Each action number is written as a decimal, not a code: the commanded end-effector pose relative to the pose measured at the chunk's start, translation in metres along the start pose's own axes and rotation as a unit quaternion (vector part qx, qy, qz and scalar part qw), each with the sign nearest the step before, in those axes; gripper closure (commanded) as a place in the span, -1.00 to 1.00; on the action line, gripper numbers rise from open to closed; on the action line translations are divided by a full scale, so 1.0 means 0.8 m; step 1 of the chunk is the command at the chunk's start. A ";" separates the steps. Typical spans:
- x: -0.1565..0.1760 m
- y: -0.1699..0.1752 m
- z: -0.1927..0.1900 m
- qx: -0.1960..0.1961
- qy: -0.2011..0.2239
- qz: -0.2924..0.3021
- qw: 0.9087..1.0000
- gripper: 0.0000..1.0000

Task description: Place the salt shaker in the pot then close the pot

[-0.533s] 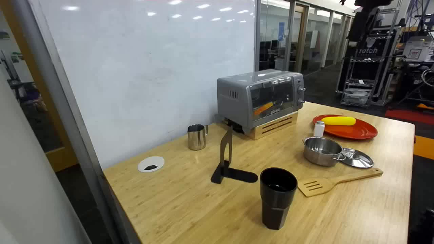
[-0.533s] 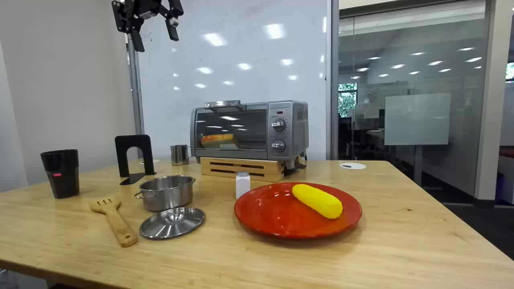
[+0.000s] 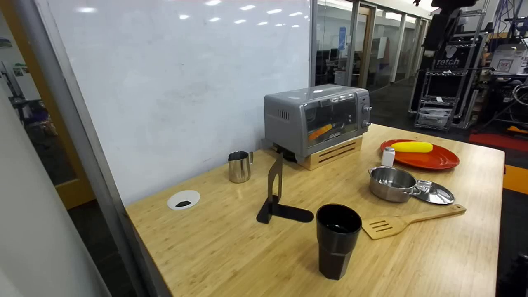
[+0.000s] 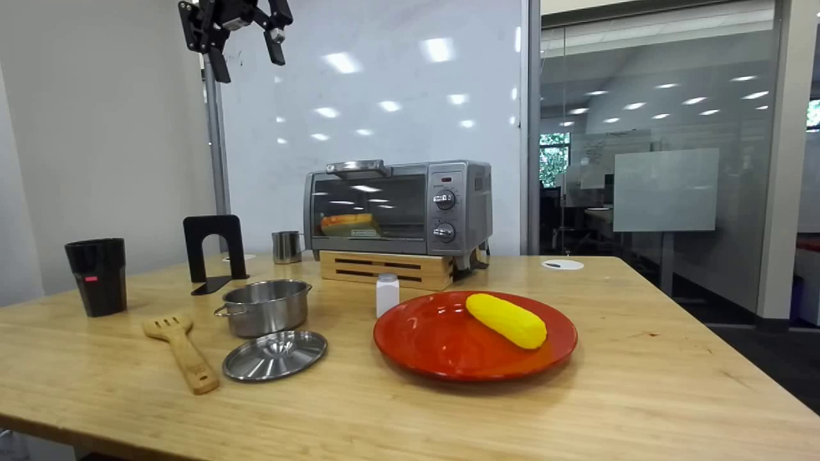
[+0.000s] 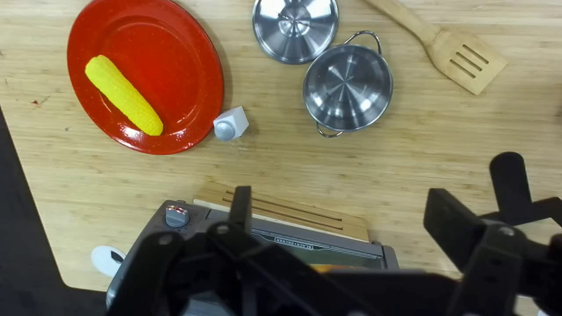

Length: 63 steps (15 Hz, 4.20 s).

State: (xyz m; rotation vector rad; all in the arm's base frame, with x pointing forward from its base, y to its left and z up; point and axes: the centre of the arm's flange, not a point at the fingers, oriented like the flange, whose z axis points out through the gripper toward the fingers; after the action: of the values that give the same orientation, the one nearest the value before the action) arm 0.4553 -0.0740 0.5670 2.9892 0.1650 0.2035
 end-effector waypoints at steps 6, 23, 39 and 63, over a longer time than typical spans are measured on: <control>0.044 0.050 0.072 0.016 0.013 0.004 1.000 -1.00; 0.079 0.147 0.234 0.050 -0.096 -0.050 0.993 -1.00; 0.083 0.170 0.308 0.081 -0.083 -0.090 0.989 -1.00; 0.063 0.152 0.431 0.054 -0.029 -0.160 0.985 -1.00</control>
State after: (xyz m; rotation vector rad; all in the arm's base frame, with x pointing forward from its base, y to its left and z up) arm 0.5697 -0.2322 0.2625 3.0061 0.6542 0.0172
